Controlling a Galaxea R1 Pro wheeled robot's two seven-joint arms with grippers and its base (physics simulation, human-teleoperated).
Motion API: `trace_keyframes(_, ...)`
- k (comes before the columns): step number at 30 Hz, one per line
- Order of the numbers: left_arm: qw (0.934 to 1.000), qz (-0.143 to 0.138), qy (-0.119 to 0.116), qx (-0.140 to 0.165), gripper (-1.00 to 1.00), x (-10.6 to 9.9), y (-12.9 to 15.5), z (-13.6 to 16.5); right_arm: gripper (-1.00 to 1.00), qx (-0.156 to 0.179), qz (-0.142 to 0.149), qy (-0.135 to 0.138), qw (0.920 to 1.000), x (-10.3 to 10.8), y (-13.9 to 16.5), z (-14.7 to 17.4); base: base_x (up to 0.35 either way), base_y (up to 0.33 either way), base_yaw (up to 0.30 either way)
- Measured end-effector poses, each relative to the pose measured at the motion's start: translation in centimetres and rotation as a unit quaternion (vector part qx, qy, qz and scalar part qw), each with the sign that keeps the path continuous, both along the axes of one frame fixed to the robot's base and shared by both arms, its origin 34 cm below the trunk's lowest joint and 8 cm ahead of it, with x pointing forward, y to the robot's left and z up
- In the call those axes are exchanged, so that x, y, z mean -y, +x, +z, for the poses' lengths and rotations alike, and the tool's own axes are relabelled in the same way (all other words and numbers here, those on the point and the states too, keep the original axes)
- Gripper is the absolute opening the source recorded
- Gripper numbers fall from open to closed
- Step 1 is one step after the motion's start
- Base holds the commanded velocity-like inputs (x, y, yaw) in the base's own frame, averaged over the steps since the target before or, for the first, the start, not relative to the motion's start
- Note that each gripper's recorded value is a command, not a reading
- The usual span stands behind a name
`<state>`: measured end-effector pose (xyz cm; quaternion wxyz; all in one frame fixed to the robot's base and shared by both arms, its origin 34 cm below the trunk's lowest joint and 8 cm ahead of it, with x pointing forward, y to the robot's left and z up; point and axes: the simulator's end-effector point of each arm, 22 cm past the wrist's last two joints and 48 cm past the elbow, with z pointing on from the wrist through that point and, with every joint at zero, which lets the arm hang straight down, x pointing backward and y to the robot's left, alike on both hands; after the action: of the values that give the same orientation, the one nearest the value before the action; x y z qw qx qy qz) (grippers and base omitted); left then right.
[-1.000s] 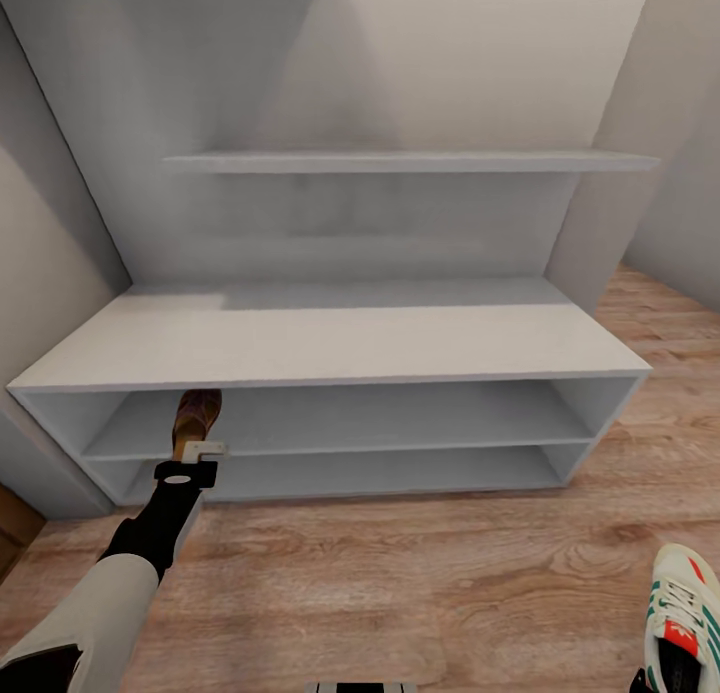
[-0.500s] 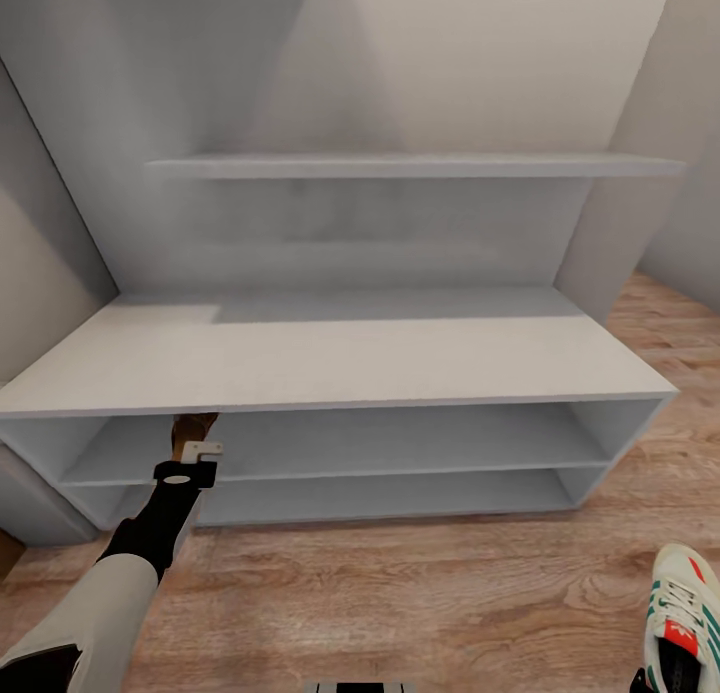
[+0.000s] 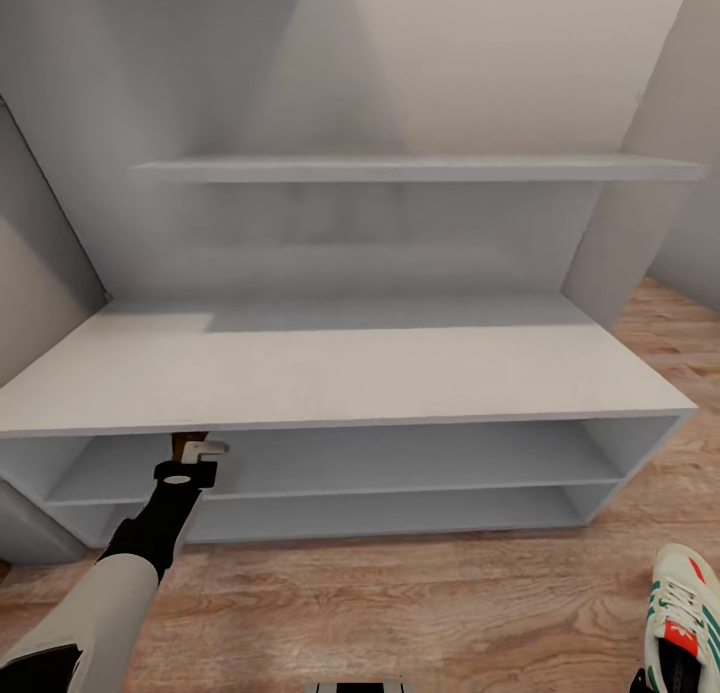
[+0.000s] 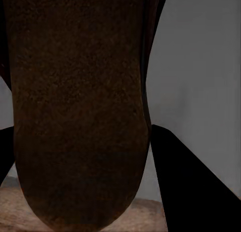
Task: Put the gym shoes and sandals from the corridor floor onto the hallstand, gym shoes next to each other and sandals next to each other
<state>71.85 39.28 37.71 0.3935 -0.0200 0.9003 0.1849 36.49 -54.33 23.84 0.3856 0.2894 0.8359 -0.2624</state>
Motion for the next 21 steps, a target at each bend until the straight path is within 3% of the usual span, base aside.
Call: trace_keyframes(21,1.0,0.0,0.001,0.0,-1.0,-0.15,-0.04,-0.04,-1.0,-0.001,0.0,0.0,1.0,-0.01,0.02,-0.04,0.098,0.0,0.0)
